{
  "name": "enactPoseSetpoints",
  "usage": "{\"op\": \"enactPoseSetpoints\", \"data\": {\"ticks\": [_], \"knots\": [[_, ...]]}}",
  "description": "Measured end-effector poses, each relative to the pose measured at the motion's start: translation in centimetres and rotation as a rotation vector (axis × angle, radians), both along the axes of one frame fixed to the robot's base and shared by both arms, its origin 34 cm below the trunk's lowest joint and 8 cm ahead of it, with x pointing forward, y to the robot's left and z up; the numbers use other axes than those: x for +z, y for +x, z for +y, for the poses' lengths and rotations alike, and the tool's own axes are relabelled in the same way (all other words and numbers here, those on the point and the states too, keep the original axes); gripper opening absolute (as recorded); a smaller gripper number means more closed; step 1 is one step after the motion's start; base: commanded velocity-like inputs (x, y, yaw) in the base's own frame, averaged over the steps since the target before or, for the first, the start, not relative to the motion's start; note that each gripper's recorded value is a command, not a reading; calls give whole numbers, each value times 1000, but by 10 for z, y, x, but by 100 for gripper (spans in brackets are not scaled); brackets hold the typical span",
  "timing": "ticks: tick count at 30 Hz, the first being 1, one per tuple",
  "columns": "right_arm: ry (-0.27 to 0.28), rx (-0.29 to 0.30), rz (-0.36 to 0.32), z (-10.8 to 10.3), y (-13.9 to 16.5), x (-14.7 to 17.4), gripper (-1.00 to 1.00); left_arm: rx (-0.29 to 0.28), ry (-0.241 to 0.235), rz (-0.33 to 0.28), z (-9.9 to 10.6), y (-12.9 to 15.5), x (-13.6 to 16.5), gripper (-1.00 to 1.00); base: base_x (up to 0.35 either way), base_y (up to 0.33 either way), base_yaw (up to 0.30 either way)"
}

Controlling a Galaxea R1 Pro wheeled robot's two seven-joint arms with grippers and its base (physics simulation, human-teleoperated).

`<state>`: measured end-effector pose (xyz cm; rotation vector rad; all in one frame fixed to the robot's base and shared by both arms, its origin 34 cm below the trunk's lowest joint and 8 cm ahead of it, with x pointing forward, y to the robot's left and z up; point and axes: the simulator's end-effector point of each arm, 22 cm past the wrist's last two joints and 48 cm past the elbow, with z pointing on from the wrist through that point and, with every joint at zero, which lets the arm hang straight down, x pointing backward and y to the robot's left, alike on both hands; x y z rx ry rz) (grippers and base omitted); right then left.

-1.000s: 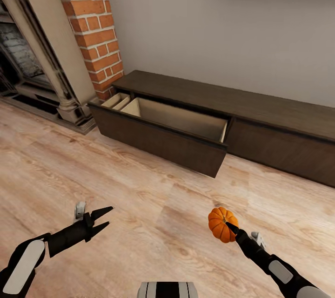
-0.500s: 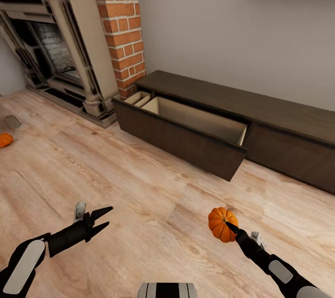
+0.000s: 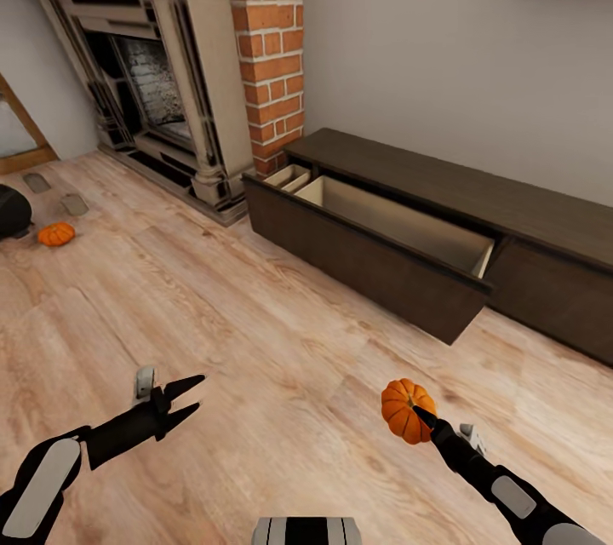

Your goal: Place each of the two pumpkins and all three candles from the living room inside a cabinet in the living room (use any cabinet), then make sure every cabinet is closed, and position the cauldron so it is next to a table in the living room.

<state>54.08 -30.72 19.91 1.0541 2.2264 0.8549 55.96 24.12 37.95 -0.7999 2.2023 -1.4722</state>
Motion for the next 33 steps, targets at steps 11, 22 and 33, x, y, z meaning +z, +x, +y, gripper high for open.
{"op": "enactPoseSetpoints", "data": {"ticks": [11, 22, 33], "knots": [[1, -3, 27, 0, -8, -14, -100, 1, -3, 28, 0, -3, -14, 100, 0, 0, 253], [0, 0, 18, 0, -6, -10, -100, 2, -4, 21, 0, -2, -11, 100, 0, 0, 253], [0, 1, 10, 0, -3, -6, -100, 2, -4, 13, -1, -1, -7, 100, 1, 0, 253]]}}
